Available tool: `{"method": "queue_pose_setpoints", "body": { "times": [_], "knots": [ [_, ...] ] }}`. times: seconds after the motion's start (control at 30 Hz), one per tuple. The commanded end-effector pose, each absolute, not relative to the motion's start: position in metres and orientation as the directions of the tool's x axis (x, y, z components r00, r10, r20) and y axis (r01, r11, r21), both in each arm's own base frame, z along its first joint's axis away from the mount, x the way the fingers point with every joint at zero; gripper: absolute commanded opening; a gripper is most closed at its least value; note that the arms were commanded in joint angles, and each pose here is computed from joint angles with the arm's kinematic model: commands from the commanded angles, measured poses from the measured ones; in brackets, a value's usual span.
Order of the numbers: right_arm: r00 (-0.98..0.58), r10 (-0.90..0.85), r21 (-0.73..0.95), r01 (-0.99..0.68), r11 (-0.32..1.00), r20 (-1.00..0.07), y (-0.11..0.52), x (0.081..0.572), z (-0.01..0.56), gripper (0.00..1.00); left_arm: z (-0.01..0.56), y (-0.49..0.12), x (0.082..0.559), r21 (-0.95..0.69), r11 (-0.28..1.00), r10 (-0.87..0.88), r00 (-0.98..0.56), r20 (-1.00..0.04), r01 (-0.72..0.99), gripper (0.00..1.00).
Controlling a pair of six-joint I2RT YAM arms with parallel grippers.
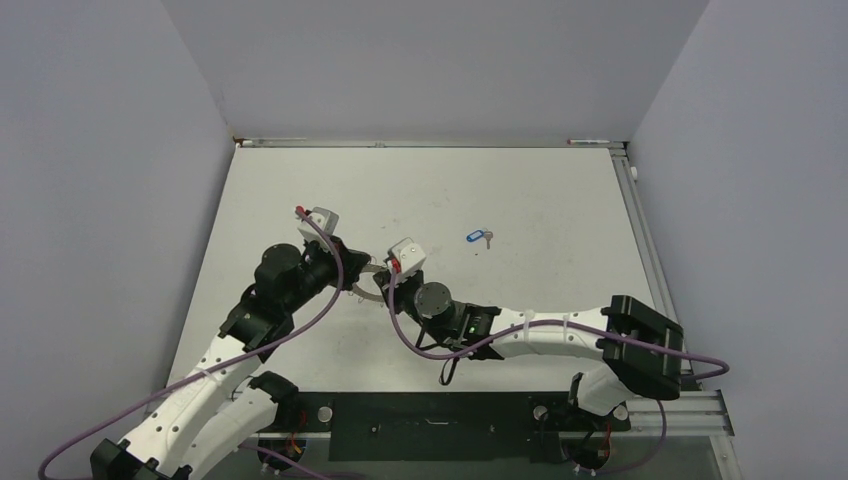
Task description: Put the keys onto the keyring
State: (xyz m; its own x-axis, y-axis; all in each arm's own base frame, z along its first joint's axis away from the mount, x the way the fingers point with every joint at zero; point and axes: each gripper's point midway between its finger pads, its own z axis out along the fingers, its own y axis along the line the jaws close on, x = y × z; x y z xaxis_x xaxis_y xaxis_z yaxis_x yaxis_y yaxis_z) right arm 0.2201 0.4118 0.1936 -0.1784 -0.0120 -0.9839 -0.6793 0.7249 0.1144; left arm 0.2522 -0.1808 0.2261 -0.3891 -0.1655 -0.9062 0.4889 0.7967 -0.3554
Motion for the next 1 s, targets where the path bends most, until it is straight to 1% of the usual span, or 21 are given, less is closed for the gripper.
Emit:
{"method": "queue_pose_setpoints", "body": {
  "times": [0.0, 0.27, 0.4, 0.43, 0.47, 0.57, 0.6, 0.73, 0.8, 0.97],
  "knots": [
    [-0.091, 0.013, 0.071, -0.67, 0.739, -0.996, 0.395, 0.222, 0.227, 0.05, 0.269, -0.188, 0.249, -0.384, 0.747, -0.221, -0.343, -0.913, 0.542, 0.0],
    [-0.014, -0.023, -0.008, -0.668, 0.744, -1.0, 0.377, 0.221, 0.24, 0.05, 0.26, -0.199, 0.244, -0.441, 0.721, -0.19, -0.46, -0.867, 0.534, 0.0],
    [0.014, -0.081, -0.066, -0.728, 0.683, -0.997, 0.38, 0.211, 0.24, 0.06, 0.259, -0.206, 0.241, -0.47, 0.699, -0.188, -0.495, -0.848, 0.54, 0.0],
    [0.036, -0.1, -0.093, -0.748, 0.658, -0.994, 0.38, 0.207, 0.24, 0.09, 0.259, -0.206, 0.241, -0.475, 0.698, -0.19, -0.501, -0.844, 0.535, 0.0],
    [0.052, -0.112, -0.111, -0.77, 0.628, -0.992, 0.379, 0.202, 0.239, 0.17, 0.258, -0.206, 0.242, -0.48, 0.701, -0.195, -0.506, -0.84, 0.527, 0.0],
    [0.091, -0.126, -0.144, -0.833, 0.534, -0.988, 0.373, 0.189, 0.239, 0.45, 0.259, -0.204, 0.243, -0.503, 0.706, -0.226, -0.516, -0.827, 0.498, 0.0],
    [0.094, -0.127, -0.146, -0.849, 0.508, -0.987, 0.372, 0.187, 0.239, 0.53, 0.261, -0.205, 0.243, -0.512, 0.701, -0.234, -0.517, -0.823, 0.498, 0.0],
    [0.078, -0.119, -0.125, -0.88, 0.458, -0.99, 0.364, 0.193, 0.242, 0.77, 0.266, -0.211, 0.24, -0.536, 0.668, -0.246, -0.527, -0.814, 0.517, 0.0],
    [0.07, -0.105, -0.11, -0.887, 0.449, -0.992, 0.362, 0.199, 0.244, 0.81, 0.268, -0.214, 0.239, -0.54, 0.655, -0.243, -0.528, -0.813, 0.529, 0.0],
    [0.07, -0.119, -0.116, -0.89, 0.441, -0.99, 0.369, 0.21, 0.24, 0.82, 0.269, -0.217, 0.236, -0.544, 0.634, -0.244, -0.526, -0.815, 0.549, 0.0]
  ]
}}
